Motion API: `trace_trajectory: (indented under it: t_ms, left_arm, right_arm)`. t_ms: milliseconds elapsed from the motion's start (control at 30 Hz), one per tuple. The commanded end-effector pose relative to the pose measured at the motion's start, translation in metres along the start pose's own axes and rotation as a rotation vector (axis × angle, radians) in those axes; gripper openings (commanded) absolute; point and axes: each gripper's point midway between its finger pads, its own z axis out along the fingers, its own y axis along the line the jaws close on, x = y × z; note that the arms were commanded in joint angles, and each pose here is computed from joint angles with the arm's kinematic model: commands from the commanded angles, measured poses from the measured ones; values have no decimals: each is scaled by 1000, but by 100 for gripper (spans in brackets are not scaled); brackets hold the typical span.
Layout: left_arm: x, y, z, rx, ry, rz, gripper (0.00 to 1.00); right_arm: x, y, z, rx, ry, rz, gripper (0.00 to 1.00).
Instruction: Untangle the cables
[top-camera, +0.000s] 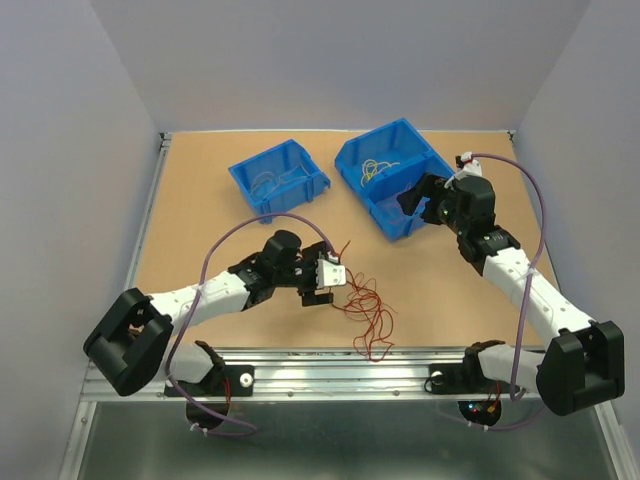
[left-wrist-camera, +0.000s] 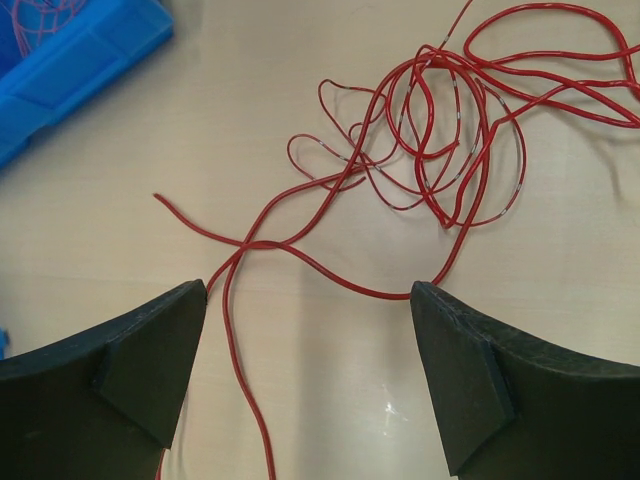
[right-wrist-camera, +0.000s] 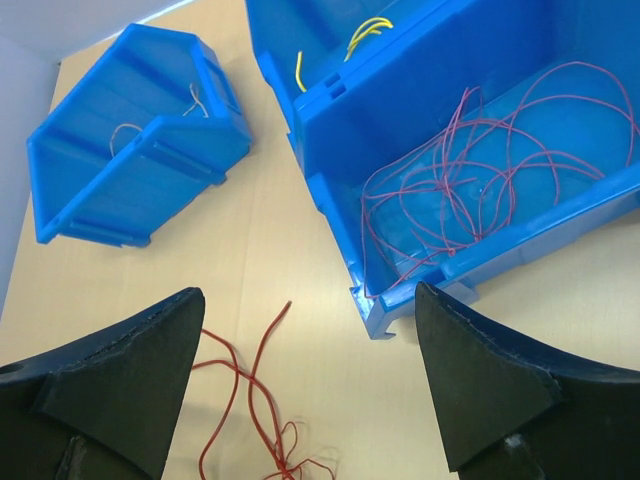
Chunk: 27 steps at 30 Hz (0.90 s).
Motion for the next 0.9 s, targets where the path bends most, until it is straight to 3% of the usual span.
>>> trace_trajectory:
  t_ms: [0, 333, 500, 600, 733, 800, 867]
  left_arm:
    - [-22, 13, 8, -50, -21, 21, 93]
    - [-3, 7, 33, -23, 117, -39, 78]
    - [-5, 12, 32, -51, 118, -50, 76]
    - [-12, 39, 21, -188, 96, -83, 76]
    - [-32, 121, -44, -557, -51, -206, 88]
    - [-36, 144, -66, -672, -65, -232, 99]
    - [-36, 172, -90, -804, -2, -238, 99]
  right_arm:
    - [-18, 16, -2, -60, -57, -25, 90]
    - [-19, 16, -4, -62, -64, -27, 90]
    - [-13, 16, 1, -67, -38, -28, 90]
    - [-12, 16, 3, -70, -31, -28, 89]
    - [-12, 15, 3, -68, -31, -34, 89]
    - [-12, 15, 3, -68, -31, -32, 89]
    - [-12, 16, 4, -71, -27, -34, 89]
